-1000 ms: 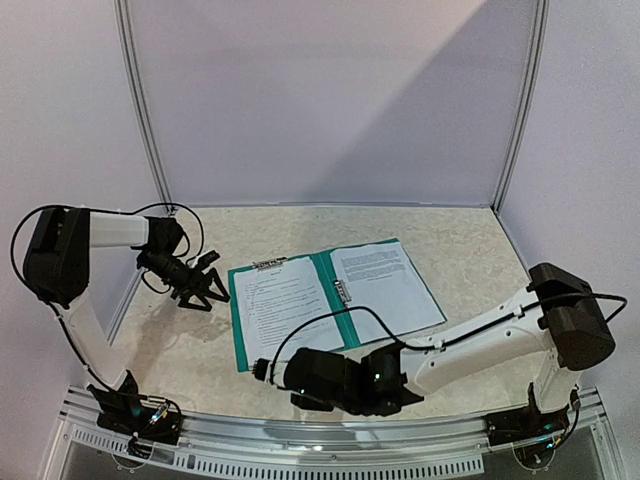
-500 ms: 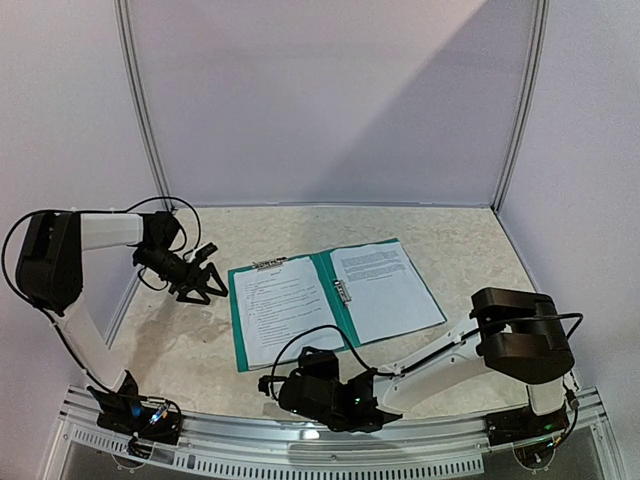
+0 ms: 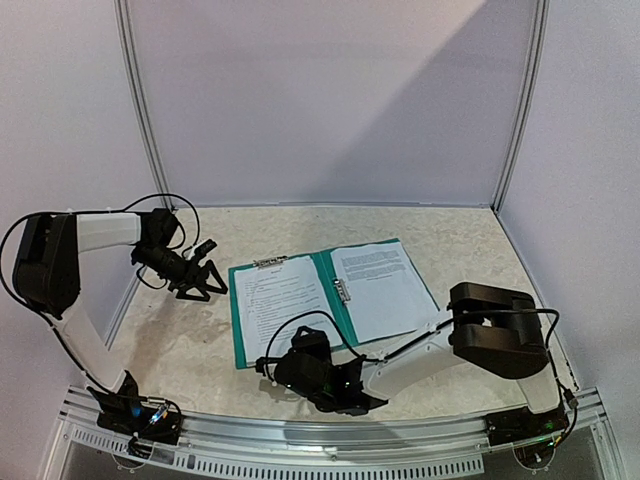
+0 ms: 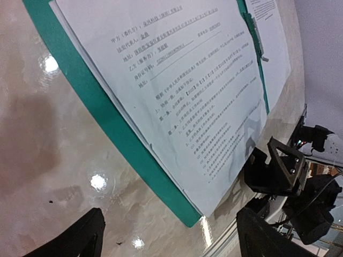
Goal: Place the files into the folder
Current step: Pick up the folder with files from the center of the board.
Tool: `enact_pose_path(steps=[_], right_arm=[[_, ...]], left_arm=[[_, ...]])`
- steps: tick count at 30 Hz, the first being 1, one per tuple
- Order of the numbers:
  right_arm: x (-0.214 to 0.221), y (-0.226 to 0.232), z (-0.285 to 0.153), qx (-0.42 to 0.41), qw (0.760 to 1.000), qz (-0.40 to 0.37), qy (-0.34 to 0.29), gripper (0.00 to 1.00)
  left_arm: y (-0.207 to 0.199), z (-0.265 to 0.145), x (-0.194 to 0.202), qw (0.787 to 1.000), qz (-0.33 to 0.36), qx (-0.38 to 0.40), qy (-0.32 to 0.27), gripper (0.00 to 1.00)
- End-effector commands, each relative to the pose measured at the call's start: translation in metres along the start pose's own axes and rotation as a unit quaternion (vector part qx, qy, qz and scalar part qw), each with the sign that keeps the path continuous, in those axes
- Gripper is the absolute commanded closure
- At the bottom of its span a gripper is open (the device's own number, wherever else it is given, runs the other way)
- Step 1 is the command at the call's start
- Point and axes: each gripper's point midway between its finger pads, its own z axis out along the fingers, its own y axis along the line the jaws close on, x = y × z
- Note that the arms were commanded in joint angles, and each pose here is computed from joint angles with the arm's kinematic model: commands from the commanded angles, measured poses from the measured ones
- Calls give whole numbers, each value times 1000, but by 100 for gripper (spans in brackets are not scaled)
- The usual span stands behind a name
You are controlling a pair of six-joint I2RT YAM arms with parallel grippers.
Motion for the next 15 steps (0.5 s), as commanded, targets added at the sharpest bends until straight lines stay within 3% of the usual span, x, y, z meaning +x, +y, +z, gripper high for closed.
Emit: enact_pose_path(steps=[1,2,7,9,12,15], right_arm=[[2,21,21,3,999,-53,7,46],[1,19,25,14,998,-58,10,51],[7,13,42,45,997,-53,36,97],[6,6,45,43,997,-36,47,100],[-2,-14,40,26,996,62,50,100],[2,-38,26,23,971,231,51,100]], left_arm=[[-6,-3,-2,1000,21,2,-11,12],[-6,-3,-2,1000,23,1,-11,12],[-8,-5,-2,1000,28,2,-14,12],[-13,-10,-6,999,34,5,-18,12],[-29,-38,-25,997,60,10,-49,12],[-53,-88,-55,984,122,-16,-126,9]])
